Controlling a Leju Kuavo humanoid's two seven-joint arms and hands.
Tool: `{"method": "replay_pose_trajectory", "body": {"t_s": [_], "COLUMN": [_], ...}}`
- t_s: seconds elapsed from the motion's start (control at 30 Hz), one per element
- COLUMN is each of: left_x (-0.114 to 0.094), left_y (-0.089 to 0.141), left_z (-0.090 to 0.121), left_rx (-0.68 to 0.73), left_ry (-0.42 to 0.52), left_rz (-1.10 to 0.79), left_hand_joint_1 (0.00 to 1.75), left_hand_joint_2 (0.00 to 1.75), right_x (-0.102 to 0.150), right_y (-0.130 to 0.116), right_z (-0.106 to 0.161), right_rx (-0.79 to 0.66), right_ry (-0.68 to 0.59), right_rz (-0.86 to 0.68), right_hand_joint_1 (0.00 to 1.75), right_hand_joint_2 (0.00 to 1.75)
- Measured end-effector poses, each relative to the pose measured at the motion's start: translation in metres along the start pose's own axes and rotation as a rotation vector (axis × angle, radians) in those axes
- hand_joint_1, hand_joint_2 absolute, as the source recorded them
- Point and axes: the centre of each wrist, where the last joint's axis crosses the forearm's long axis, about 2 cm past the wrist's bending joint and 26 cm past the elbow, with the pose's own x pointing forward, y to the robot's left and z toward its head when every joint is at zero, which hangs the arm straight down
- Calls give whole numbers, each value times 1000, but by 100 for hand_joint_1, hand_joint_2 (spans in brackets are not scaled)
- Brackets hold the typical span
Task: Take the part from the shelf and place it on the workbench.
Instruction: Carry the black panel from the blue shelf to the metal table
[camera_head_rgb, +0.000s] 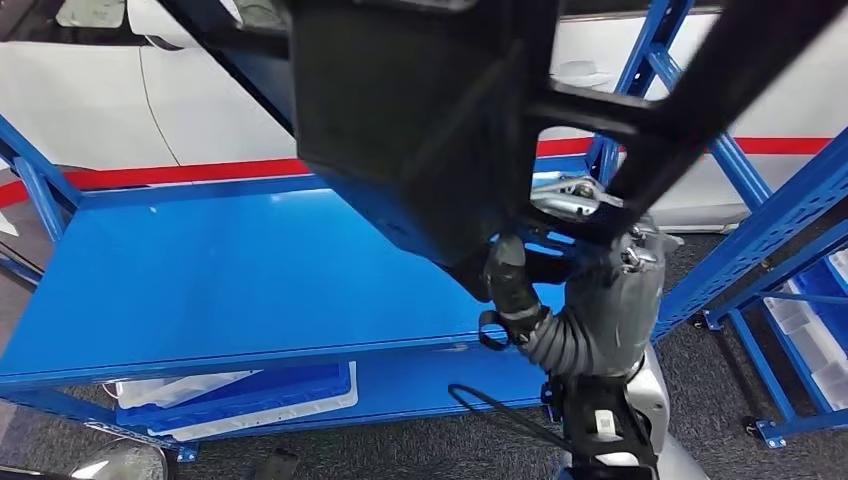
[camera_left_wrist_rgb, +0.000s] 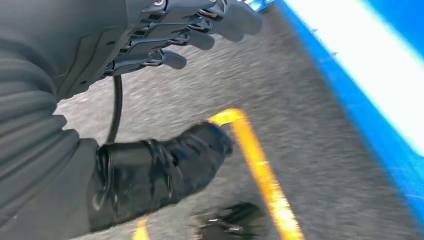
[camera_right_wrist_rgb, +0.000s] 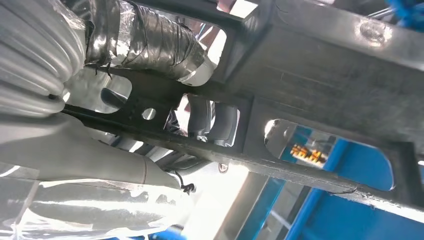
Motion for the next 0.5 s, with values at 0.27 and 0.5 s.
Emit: {"method": "replay_pose_trajectory", "body": {"t_s": [0.27,0.5], "left_x": [-23,-35], "left_y": [22,44], "left_z": [0,-4], "left_rx": [-70,-146], "left_ry": [22,29], "left_rz": [-11,-129], "left_hand_joint_1": [0,0], "left_hand_joint_2": [175,175], "right_x": [27,38], "right_y": [-10,-14], "right_z": [14,20], "right_rx": [-2,-7], "right_ry": [-32,-24], "right_rz": [-49,-55], "right_hand_joint_1": [175,175], "right_hand_joint_2": [175,175]}}
